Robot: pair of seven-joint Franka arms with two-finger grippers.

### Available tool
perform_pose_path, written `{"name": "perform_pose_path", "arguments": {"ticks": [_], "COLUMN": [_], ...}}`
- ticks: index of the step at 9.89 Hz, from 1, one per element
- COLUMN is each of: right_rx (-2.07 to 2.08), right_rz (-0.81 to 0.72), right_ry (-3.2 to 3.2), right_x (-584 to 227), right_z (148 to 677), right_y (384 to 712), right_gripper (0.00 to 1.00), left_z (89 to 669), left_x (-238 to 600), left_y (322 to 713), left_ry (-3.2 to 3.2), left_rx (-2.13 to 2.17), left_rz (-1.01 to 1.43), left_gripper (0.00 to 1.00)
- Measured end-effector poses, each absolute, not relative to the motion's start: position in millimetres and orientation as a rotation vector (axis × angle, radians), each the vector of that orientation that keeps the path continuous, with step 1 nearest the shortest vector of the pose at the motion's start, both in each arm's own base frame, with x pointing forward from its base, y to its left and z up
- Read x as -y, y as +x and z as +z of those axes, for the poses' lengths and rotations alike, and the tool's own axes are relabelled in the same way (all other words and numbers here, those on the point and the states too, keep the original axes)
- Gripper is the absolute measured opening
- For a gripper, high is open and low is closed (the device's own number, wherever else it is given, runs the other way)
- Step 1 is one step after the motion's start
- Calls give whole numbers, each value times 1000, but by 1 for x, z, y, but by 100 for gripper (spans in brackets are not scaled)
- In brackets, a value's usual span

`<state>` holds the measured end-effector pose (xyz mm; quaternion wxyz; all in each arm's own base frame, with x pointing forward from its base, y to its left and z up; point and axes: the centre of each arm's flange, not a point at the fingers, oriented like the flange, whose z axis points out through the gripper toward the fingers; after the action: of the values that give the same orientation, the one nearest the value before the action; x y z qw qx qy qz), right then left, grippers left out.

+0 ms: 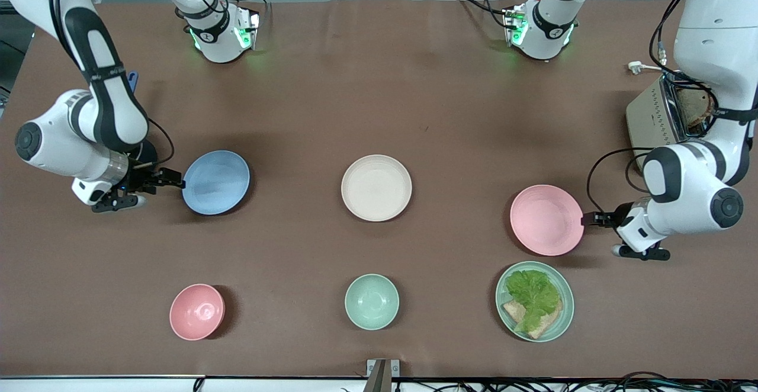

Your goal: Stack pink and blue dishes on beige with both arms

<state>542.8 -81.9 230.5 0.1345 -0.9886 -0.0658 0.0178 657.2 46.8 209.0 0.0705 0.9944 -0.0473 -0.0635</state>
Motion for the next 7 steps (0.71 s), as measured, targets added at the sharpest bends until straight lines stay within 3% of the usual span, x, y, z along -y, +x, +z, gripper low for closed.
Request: {"name": "perform_pose_path", "arguments": {"ticks": [5,6,7], "right_rx": [252,256,259], "right_rz": [-18,-30,-35], "right_ry": [-2781,-2790,-2797], "right_x": [107,103,99], "right_z": [191,190,187], "right_y": [532,532,531], "right_gripper": [94,88,85], "left_z": [193,193,193], "left_x": [-44,-40,-36], "left_y": [652,652,653], "left_ry": [2981,2977,2973], "left_rx": [143,150,157], "left_rz": [-230,-229,-228], "left_gripper": [44,26,18]}}
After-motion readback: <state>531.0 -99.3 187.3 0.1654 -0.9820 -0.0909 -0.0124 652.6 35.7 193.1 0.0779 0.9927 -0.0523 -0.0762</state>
